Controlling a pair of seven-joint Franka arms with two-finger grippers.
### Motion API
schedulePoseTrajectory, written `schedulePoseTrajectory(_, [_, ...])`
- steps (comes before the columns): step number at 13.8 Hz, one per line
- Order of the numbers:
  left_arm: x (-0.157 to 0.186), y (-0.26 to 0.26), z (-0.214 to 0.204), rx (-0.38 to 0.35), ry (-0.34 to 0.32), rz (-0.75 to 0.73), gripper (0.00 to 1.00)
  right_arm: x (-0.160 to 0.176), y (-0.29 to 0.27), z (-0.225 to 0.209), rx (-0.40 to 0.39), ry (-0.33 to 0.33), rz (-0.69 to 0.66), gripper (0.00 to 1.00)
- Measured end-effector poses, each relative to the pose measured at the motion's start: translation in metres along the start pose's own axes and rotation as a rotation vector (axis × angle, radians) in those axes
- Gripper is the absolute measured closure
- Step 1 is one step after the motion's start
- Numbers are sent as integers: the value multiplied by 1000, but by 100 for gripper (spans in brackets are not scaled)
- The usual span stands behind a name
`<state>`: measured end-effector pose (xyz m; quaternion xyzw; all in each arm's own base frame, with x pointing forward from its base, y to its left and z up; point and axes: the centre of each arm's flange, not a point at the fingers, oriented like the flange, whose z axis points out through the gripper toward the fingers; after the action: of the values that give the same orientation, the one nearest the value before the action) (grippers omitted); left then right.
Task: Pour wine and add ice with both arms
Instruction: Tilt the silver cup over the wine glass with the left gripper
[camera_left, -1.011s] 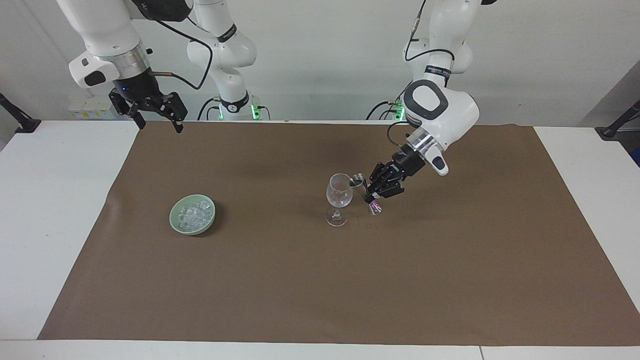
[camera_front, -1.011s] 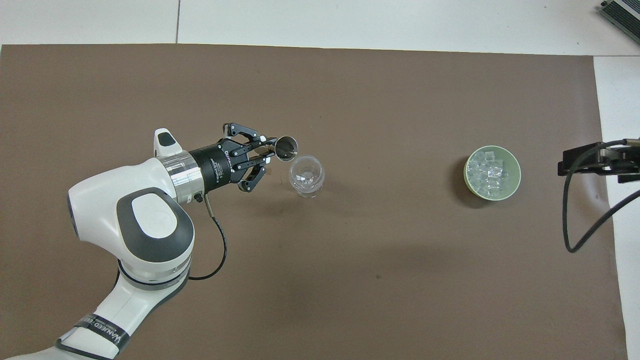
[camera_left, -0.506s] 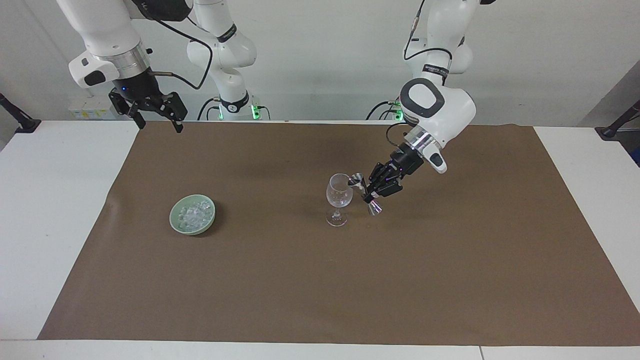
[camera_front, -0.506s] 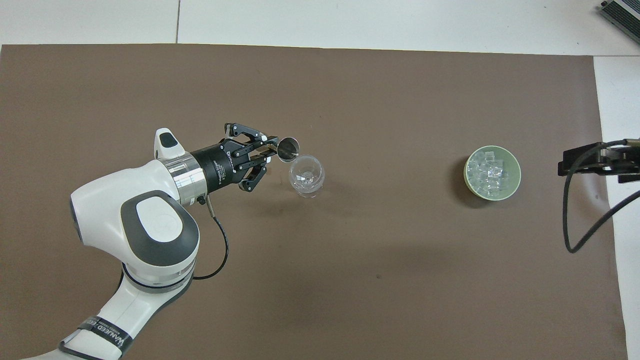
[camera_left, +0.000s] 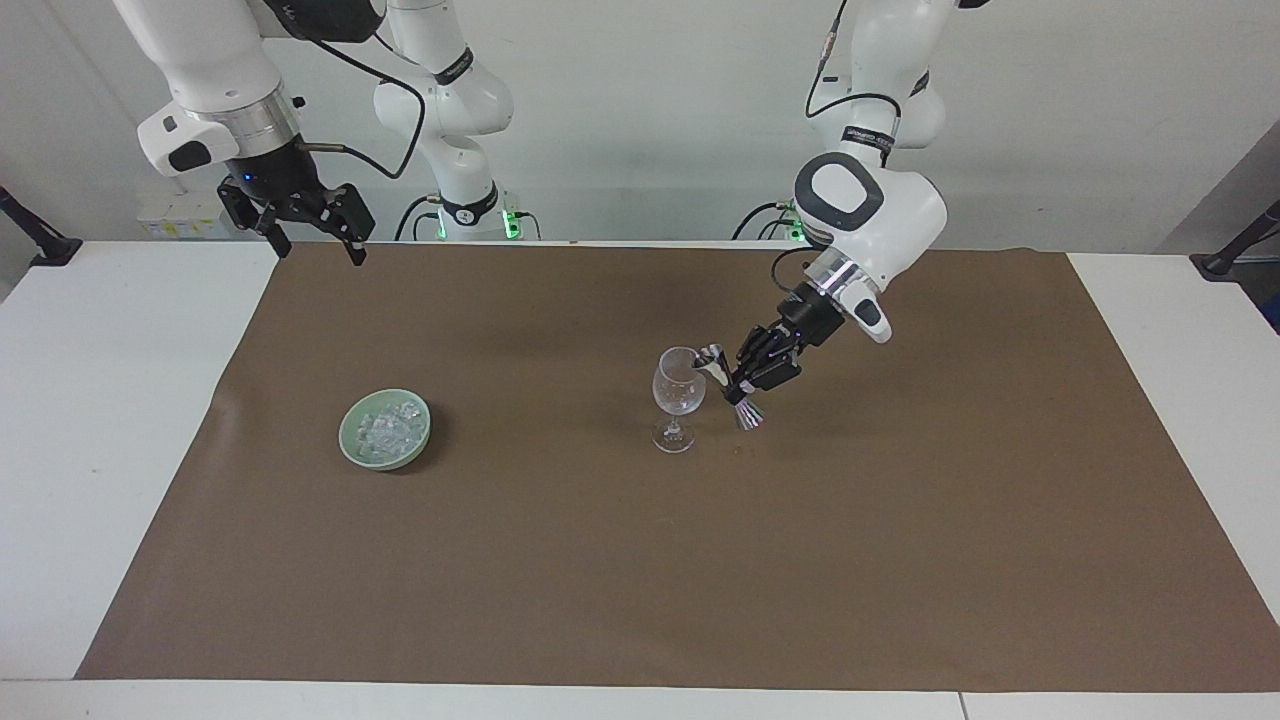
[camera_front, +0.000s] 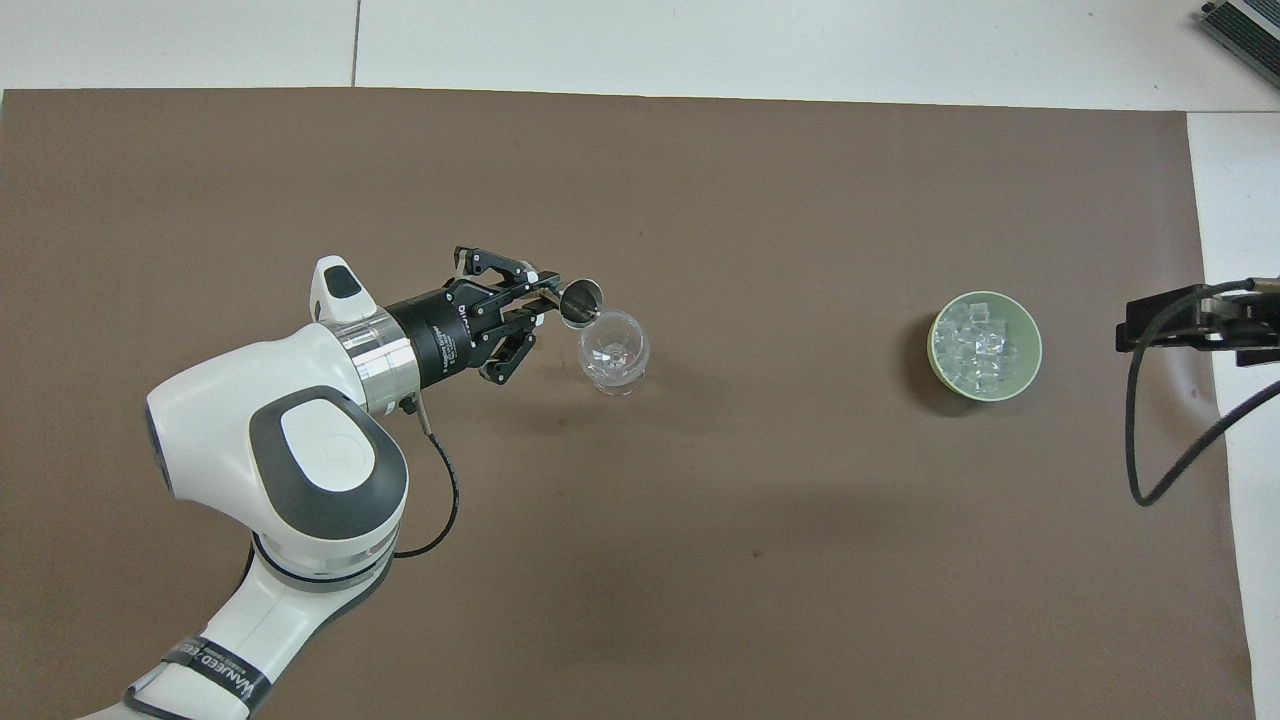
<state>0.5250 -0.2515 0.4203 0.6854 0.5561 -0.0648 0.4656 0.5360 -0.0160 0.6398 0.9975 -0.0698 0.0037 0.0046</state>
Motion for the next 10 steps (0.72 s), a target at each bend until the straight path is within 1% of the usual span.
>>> schedulePoseTrajectory(6, [-10, -4, 3, -10, 21, 55, 78, 0, 1, 0, 0, 0, 1, 0])
schedulePoseTrajectory(10, [-9, -3, 2, -15, 29, 86, 78, 0, 1, 0, 0, 0, 1, 0])
